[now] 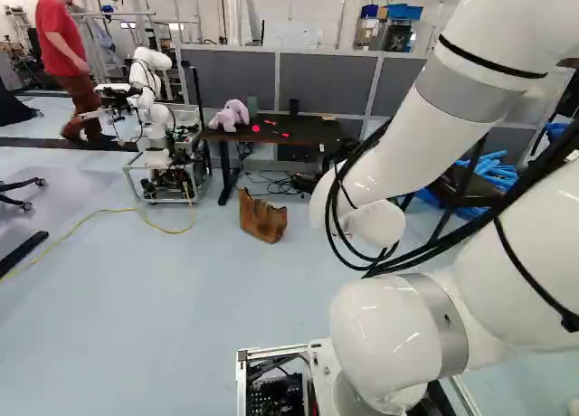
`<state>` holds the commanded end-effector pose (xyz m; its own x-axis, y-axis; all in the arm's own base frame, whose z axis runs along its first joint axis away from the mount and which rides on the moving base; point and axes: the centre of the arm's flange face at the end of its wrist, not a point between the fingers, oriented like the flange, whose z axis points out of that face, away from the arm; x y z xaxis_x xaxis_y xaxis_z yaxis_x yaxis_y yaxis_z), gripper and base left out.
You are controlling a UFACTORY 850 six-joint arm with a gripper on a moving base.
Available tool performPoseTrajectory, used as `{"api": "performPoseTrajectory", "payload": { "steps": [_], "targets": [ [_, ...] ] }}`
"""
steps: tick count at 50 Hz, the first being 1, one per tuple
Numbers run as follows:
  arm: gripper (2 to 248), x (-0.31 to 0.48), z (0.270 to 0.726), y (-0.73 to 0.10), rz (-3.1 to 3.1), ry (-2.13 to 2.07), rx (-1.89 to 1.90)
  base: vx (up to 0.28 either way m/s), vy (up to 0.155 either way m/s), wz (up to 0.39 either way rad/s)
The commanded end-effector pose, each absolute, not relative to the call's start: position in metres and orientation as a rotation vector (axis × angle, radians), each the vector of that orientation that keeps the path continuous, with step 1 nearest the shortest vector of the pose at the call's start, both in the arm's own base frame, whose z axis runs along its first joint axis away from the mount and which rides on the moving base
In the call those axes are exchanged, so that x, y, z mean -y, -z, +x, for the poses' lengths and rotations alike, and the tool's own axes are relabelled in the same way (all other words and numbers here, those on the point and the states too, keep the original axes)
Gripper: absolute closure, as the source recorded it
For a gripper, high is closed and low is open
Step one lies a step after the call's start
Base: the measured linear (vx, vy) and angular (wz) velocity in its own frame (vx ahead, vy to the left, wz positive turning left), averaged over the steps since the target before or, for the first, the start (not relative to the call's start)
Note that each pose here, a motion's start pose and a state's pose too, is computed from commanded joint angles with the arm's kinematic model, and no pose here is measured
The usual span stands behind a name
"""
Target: Pick up the bag on the ground and place it on the table
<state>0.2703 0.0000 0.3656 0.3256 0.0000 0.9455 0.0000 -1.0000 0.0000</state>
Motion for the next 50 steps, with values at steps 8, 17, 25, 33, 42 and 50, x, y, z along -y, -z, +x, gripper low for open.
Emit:
{"api": "performPoseTrajectory", "payload": {
  "steps": [8,17,25,33,42,50],
  "targets": [
    [3,0.0000,0.2703,-0.3656,2.558,-1.824,0.000,0.275,0.005,0.005],
    [3,0.0000,0.2703,-0.3656,2.558,-1.824,0.000,0.283,0.009,0.005],
    [3,0.0000,0.2703,-0.3656,2.558,-1.824,0.000,0.273,0.009,0.006],
    [3,0.0000,0.2703,-0.3656,2.558,-1.824,0.000,0.280,0.007,0.015],
    [3,0.0000,0.2703,-0.3656,2.558,-1.824,0.000,0.266,0.033,0.135],
    [3,0.0000,0.2703,-0.3656,2.558,-1.824,0.000,0.263,0.034,0.161]
  ]
}}
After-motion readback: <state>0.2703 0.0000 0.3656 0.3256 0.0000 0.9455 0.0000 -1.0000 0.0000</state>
